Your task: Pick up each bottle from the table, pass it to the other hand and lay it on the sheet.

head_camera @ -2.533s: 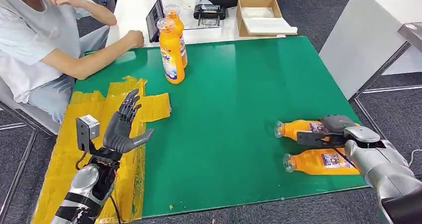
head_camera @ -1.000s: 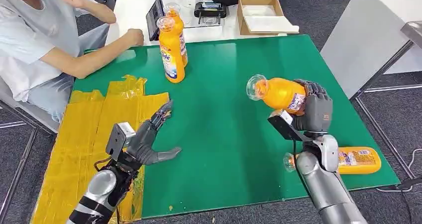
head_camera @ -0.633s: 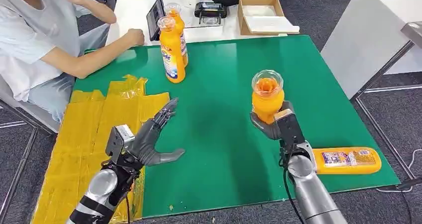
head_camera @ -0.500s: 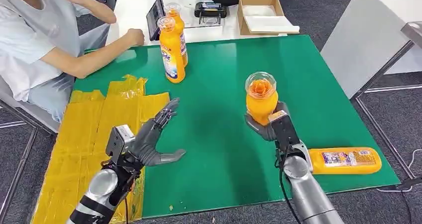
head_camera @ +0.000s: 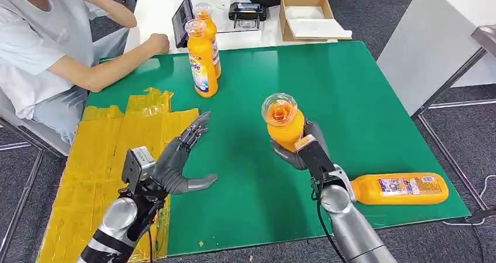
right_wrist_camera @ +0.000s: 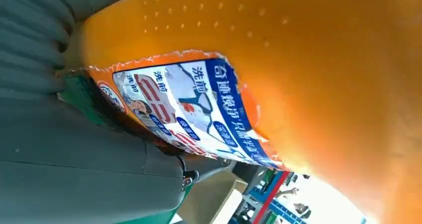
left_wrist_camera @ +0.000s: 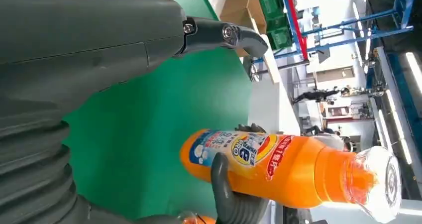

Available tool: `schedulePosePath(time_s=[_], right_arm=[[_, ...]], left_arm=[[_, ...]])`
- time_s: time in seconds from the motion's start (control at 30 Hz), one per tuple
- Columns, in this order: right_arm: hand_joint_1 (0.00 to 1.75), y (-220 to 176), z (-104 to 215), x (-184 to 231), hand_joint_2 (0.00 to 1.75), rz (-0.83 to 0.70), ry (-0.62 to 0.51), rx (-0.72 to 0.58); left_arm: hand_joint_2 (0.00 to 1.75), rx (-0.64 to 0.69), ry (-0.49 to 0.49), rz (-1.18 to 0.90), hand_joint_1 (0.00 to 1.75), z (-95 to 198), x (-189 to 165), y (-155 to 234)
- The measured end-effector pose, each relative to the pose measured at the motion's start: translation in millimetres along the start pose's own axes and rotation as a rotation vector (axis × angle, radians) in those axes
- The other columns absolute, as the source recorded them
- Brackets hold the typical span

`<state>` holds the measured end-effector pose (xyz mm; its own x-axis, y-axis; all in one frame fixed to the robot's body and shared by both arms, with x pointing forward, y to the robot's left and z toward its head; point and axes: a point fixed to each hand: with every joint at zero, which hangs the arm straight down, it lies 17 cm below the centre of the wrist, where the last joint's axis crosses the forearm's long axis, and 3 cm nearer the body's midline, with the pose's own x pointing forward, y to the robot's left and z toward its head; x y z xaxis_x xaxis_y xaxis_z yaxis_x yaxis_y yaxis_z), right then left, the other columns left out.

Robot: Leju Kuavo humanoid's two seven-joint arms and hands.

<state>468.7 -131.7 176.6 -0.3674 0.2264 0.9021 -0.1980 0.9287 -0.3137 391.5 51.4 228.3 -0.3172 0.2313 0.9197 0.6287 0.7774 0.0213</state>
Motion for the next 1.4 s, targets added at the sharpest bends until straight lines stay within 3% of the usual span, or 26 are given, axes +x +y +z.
schedulePosePath(time_s=[1.4], right_arm=[[1.75,71.5,-20.5,37.1,1.75,-0.019,-0.079,0.208]], left_arm=[[1.75,-0.08,-0.062,-0.024,0.0,-11.7,15.6,-34.4]])
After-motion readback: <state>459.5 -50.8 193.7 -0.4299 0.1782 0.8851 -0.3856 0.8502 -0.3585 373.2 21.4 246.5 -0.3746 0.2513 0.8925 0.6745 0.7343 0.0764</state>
